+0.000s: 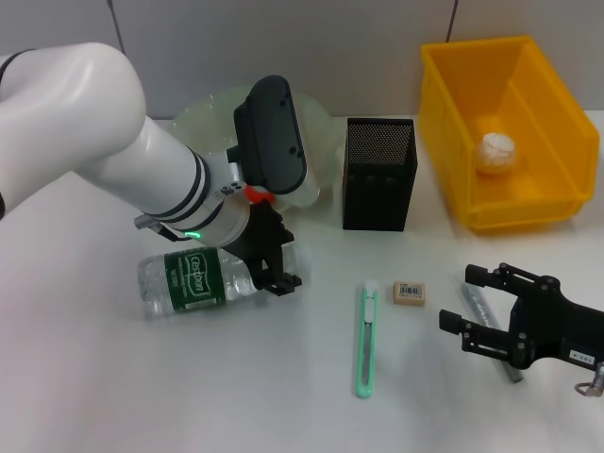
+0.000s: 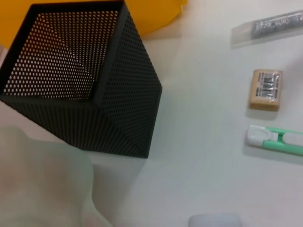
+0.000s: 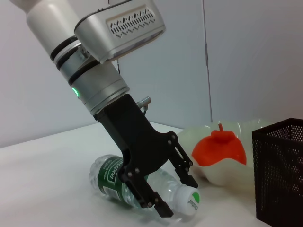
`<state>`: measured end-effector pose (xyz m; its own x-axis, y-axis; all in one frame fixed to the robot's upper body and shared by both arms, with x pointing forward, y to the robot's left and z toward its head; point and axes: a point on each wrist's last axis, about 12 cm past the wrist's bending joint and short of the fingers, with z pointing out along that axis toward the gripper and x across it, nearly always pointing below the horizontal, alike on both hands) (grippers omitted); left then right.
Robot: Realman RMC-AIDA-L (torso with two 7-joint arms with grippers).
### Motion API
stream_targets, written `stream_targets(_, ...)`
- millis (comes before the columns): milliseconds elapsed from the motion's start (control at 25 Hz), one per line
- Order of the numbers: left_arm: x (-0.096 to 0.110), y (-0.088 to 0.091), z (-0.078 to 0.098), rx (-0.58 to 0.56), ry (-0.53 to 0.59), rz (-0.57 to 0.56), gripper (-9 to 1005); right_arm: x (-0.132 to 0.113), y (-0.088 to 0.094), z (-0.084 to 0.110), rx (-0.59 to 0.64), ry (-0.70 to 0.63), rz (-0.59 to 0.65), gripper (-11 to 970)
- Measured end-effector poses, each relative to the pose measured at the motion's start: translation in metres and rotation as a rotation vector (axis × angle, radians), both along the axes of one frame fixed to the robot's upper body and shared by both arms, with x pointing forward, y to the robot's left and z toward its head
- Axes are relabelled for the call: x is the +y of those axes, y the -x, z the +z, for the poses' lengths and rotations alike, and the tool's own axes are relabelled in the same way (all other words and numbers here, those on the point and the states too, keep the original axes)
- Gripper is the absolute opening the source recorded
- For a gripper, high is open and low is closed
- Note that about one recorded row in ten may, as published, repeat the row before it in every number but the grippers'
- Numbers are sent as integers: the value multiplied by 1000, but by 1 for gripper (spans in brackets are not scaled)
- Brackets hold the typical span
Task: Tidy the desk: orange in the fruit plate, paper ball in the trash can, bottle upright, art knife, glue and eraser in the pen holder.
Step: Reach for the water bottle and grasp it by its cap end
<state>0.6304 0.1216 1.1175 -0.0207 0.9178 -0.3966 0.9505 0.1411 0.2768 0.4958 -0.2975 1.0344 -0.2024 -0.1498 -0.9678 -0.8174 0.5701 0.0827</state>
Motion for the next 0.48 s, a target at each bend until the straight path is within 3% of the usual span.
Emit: stream_targets(480,-4,2,-3,-24,-31,-17,595,1,-1,-1,7,-1,-5,770)
